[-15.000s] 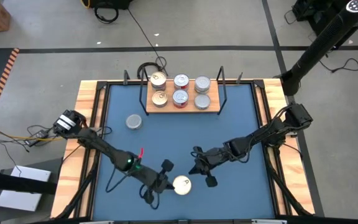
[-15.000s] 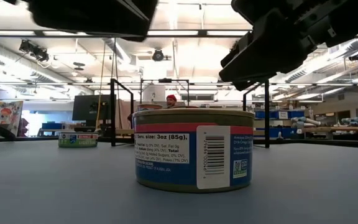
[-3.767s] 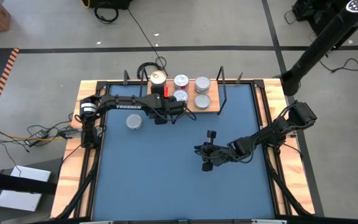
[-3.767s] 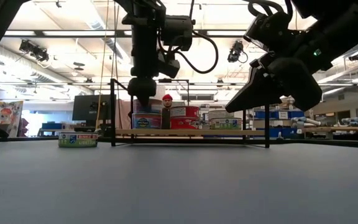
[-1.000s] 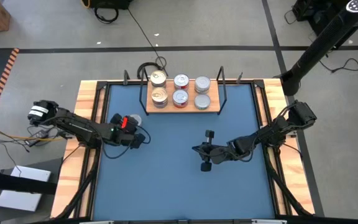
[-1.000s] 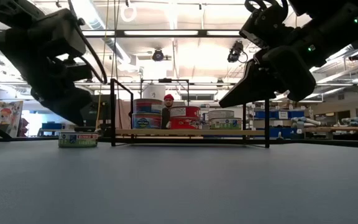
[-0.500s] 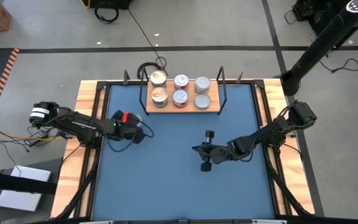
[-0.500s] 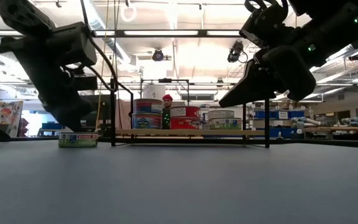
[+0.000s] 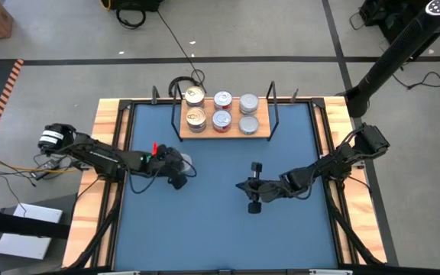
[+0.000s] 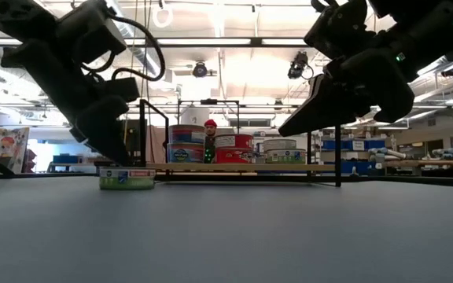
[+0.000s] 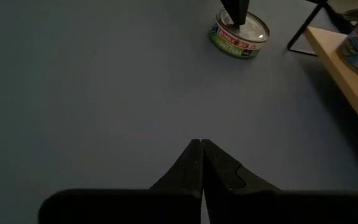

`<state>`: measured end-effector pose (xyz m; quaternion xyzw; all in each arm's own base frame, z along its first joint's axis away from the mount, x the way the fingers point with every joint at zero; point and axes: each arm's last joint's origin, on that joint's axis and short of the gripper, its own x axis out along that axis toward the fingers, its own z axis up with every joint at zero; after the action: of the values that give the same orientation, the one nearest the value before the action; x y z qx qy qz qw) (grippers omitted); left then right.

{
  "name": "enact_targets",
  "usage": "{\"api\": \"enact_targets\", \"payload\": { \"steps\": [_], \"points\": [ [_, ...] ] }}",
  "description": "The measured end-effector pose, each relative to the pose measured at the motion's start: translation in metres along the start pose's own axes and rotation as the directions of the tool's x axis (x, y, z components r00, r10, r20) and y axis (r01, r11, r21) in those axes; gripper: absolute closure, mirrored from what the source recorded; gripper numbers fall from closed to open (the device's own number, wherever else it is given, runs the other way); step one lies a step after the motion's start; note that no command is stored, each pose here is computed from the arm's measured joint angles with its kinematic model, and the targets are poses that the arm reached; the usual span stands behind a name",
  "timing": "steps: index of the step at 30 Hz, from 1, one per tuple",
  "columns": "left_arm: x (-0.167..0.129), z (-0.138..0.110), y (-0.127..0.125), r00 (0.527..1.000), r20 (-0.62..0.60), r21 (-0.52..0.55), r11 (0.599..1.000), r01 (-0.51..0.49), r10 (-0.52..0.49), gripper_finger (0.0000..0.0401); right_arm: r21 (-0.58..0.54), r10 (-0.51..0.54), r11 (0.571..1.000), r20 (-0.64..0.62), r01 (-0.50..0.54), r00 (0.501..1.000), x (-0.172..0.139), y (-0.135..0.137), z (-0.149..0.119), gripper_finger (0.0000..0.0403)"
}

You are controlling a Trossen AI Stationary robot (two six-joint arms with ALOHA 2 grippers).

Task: Stack canned seafood by type on shelf
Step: Stack the white tuna can on the bottom white tuna can on the shelf

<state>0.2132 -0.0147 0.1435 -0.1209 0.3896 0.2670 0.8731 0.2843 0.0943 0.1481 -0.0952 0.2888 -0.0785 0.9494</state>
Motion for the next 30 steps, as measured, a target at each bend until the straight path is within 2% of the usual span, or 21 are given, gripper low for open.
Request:
{"api": "enact_targets", "payload": {
  "steps": [7,14,19,23,30],
  "points": [
    [0.009,-0.006,-0.012,1.0,0.011,0.027,1.0,-0.002,0.002,0.0397,-0.005,0.021,1.0,0.002,-0.021,1.0,-0.002,0.003,0.0,0.0392],
    [0.019,-0.002,-0.033,0.984,0.103,0.032,0.989,0.145,-0.147,0.0397,0.001,0.055,0.999,0.04,-0.055,0.998,-0.007,0.014,0.014,0.0392],
    [0.03,0.001,-0.047,0.973,0.142,0.066,0.983,0.173,-0.181,0.0397,0.012,0.077,0.997,0.062,-0.077,0.995,-0.012,0.022,0.026,0.0392],
    [0.041,0.008,-0.065,0.963,0.16,0.125,0.973,0.196,-0.215,0.0397,0.032,0.085,0.996,0.043,-0.086,0.995,-0.015,0.028,0.032,0.0392],
    [0.06,0.03,-0.102,0.936,0.147,0.236,0.93,0.281,-0.32,0.0397,0.075,0.093,0.993,-0.031,-0.091,0.995,-0.022,0.036,0.035,0.0392]
  ]
}}
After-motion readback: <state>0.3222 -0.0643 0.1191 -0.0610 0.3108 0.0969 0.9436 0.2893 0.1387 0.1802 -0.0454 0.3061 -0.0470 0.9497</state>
